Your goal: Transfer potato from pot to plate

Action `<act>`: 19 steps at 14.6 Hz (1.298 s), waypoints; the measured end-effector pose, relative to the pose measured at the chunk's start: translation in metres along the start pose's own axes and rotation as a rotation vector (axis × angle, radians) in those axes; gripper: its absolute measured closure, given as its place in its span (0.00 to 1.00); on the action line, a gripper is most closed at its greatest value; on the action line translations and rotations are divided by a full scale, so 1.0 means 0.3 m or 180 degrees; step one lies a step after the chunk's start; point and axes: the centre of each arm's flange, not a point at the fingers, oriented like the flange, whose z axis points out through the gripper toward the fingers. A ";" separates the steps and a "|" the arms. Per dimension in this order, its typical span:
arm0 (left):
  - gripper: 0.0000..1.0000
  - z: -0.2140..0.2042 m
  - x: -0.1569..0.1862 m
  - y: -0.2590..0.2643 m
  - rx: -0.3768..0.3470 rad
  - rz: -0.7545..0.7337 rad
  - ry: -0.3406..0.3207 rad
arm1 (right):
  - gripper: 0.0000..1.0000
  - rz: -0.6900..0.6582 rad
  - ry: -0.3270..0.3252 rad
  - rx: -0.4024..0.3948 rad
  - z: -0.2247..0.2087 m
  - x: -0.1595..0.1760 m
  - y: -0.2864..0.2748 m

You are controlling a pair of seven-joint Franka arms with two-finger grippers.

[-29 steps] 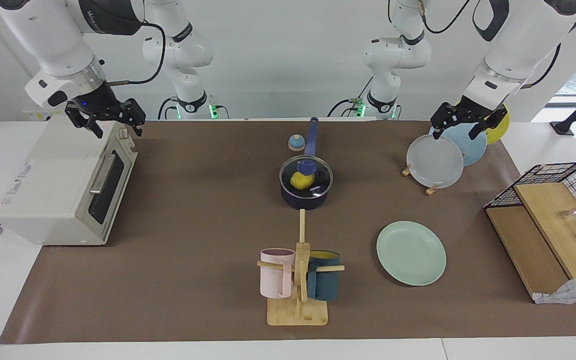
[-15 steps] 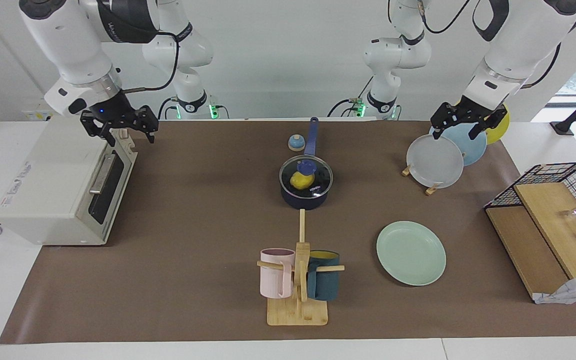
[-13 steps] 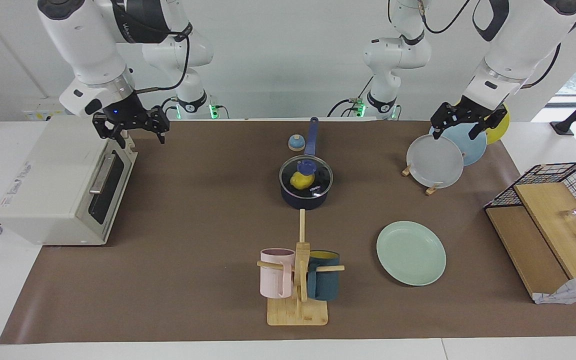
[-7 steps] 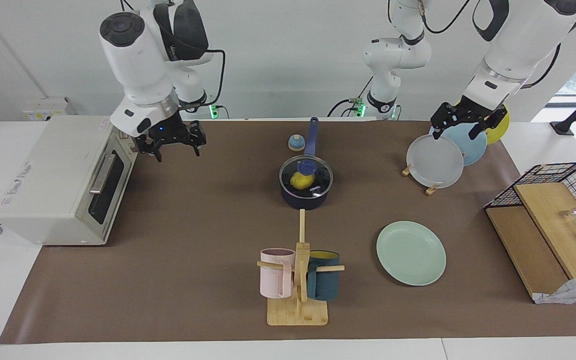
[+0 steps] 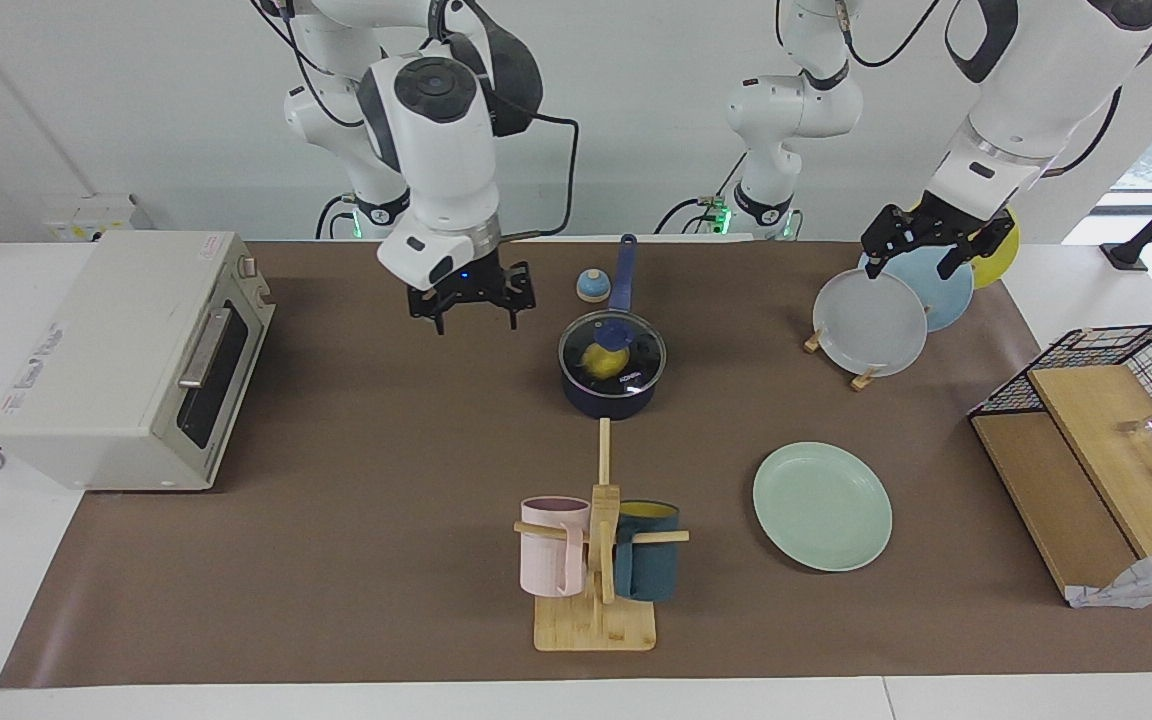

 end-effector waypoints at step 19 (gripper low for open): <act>0.00 0.000 0.000 0.000 0.0000 0.0000 0.0000 | 0.04 -0.0104 0.0107 -0.0137 0.432 -0.201 -0.561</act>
